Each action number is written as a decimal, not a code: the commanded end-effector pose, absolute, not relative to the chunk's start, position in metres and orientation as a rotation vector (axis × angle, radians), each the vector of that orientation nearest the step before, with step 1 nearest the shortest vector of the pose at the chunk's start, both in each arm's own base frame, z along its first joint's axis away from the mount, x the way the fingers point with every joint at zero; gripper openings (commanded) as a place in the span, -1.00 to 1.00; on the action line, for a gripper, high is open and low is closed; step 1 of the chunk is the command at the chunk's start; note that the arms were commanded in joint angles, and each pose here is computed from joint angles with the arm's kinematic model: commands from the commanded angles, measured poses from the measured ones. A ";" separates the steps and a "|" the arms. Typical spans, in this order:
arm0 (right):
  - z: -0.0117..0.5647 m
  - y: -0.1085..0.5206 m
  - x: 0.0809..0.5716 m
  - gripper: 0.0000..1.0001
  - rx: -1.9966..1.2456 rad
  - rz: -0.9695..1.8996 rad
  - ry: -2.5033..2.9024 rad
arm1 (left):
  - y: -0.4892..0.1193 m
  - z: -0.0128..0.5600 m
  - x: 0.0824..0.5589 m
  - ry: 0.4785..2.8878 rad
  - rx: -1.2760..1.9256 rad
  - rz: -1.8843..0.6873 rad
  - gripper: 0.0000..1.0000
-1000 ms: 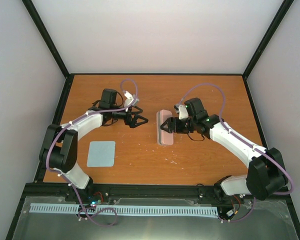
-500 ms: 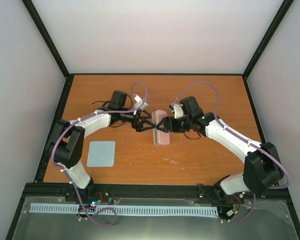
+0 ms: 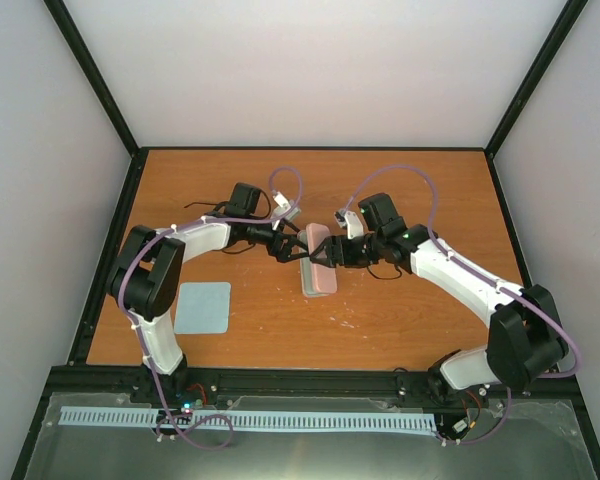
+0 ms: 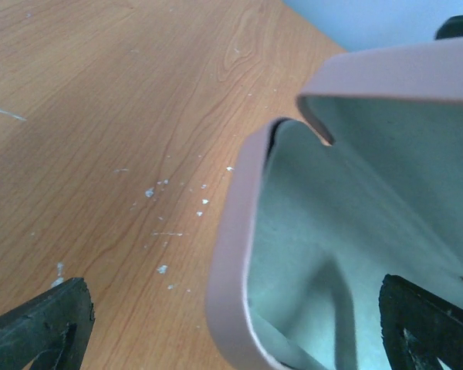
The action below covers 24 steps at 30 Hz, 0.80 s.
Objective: Organize the sunglasses
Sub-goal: Open the sunglasses case.
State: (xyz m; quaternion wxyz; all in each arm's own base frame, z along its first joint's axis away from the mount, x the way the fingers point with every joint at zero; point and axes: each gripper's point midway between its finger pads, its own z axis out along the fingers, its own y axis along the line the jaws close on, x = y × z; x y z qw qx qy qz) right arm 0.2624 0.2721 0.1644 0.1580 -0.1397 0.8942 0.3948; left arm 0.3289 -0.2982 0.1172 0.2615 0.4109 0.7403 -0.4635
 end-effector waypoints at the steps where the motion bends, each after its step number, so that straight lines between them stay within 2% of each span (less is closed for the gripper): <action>1: 0.203 0.286 0.254 -0.31 -0.504 1.262 2.428 | -0.300 0.119 0.346 1.983 1.140 -1.134 0.99; 14: 0.211 0.281 0.258 -0.32 -0.440 1.304 2.409 | -0.280 0.084 0.358 2.069 1.124 -0.896 0.99; 24: 0.164 0.245 0.289 -0.31 -0.315 1.340 2.490 | -0.222 0.147 0.387 1.994 0.933 -0.775 0.99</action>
